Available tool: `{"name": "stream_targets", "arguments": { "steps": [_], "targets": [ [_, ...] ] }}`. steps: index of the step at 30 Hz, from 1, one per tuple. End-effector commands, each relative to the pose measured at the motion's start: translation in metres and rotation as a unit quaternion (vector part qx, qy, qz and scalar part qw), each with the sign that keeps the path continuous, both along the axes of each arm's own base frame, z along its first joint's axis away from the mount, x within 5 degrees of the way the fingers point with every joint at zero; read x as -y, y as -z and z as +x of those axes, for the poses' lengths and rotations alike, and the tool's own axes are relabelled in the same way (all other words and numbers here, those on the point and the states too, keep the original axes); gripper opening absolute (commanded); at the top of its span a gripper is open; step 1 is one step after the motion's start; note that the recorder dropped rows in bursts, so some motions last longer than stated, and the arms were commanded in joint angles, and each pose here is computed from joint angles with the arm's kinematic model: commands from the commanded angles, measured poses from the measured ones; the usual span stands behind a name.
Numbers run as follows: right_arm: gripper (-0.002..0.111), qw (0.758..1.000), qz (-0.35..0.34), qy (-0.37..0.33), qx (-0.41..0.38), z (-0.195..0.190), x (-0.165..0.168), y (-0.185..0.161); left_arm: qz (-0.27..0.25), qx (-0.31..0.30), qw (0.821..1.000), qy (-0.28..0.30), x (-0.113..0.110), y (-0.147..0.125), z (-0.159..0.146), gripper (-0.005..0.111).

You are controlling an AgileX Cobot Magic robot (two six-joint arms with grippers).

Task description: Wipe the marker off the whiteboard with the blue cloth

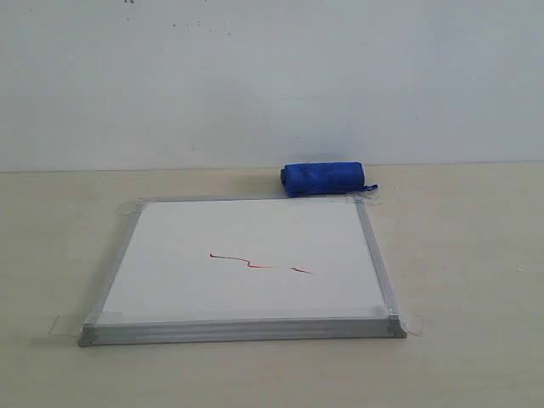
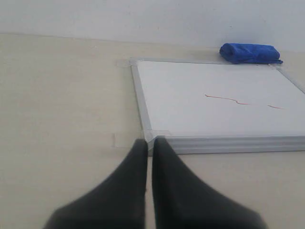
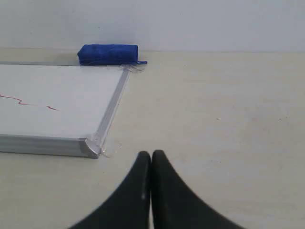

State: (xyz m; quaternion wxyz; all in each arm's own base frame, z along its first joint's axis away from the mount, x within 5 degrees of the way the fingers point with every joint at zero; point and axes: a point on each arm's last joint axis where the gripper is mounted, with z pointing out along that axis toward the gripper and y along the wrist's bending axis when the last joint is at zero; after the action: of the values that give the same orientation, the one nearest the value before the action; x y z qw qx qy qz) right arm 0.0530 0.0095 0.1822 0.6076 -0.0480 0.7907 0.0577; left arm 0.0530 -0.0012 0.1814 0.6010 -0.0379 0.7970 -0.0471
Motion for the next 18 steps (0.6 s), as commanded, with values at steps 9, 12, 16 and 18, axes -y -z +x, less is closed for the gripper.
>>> {"name": "stream_targets", "arguments": {
  "steps": [9,12,16,18],
  "targets": [
    [0.000,1.000,0.002,0.002,0.018,0.000,0.000,-0.003,-0.001,0.003,1.000,-0.003,0.000,0.001,0.000,0.004],
    [0.000,0.998,0.009,0.007,0.065,0.002,0.001,-0.012,-0.001,0.003,1.000,-0.003,0.000,0.001,0.000,0.004],
    [0.000,0.979,0.026,0.020,0.202,0.002,0.003,-0.037,-0.001,0.003,1.000,-0.003,0.000,0.001,0.000,0.004],
    [0.000,0.963,0.052,0.027,0.264,0.000,0.005,-0.049,-0.001,0.003,1.000,-0.003,0.000,0.001,0.000,0.004]
  ]
}}
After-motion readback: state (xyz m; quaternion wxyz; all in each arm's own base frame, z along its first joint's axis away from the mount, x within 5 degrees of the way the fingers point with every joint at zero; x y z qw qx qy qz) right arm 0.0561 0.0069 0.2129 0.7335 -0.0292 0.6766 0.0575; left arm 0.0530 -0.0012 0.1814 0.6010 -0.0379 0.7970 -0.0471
